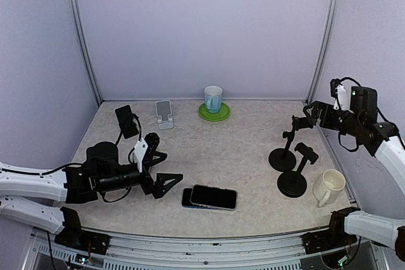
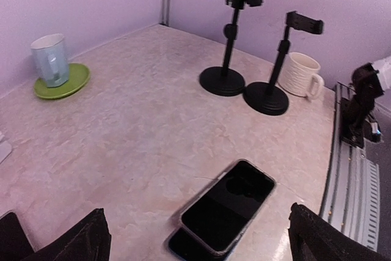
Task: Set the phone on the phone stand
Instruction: Pick up the phone from the phone.
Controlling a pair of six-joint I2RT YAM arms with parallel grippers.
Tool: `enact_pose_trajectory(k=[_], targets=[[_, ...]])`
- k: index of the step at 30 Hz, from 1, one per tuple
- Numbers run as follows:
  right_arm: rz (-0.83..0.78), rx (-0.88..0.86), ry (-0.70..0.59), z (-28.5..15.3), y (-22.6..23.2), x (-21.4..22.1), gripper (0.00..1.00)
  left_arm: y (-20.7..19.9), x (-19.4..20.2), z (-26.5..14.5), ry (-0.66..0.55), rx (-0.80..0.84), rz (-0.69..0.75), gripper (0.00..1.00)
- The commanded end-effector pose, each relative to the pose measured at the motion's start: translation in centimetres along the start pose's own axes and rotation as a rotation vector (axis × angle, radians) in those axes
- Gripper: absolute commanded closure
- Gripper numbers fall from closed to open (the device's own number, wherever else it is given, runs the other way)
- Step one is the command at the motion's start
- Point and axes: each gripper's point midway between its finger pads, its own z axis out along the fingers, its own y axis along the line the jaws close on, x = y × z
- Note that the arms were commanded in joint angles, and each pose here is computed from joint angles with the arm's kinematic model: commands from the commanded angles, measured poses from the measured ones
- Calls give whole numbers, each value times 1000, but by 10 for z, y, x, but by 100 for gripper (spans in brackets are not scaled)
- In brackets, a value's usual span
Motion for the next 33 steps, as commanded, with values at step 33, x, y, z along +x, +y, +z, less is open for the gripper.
enact_pose_trajectory(k=[33], targets=[[-30,-332,10,-5,36,46,3,126,13,-87,-263,-616,-241,1]])
